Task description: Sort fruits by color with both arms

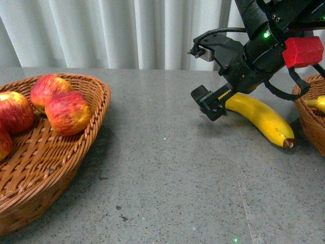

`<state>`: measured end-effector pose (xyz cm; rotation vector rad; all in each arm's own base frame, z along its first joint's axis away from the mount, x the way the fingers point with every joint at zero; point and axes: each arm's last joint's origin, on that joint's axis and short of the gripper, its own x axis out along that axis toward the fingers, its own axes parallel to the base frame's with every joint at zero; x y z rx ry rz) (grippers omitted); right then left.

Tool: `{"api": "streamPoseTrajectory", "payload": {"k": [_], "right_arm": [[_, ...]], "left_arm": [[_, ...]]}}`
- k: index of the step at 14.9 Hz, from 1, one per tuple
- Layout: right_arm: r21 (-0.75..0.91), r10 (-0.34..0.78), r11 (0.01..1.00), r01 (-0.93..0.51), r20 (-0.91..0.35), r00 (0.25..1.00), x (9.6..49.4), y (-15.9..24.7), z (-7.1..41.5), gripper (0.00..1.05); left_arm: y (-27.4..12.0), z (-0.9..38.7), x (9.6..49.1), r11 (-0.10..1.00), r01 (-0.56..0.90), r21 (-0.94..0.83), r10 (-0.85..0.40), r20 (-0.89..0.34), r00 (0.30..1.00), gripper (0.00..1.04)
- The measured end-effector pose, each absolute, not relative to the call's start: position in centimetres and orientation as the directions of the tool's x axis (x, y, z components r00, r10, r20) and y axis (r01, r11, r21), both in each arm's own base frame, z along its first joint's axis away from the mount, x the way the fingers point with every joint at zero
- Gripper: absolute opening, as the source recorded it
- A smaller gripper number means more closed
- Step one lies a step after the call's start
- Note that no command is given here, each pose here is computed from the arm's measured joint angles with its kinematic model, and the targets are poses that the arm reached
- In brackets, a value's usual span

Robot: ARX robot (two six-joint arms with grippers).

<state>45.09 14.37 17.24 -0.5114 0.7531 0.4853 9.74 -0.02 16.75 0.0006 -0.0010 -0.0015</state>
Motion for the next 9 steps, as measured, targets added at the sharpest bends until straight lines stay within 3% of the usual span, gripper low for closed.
{"api": "streamPoseTrajectory", "payload": {"k": [8, 9], "right_arm": [[-0.302, 0.224, 0.727, -0.616, -0.745, 0.629, 44.7, 16.3, 16.0, 0.97], [-0.305, 0.229, 0.720, -0.624, -0.744, 0.628, 44.5, 16.8, 16.0, 0.89]], "left_arm": [[0.0, 16.7, 9.7, 1.000, 0.002, 0.001, -0.002, 0.001, 1.000, 0.98], [0.0, 16.7, 9.7, 1.000, 0.002, 0.001, -0.002, 0.001, 1.000, 0.98]]}}
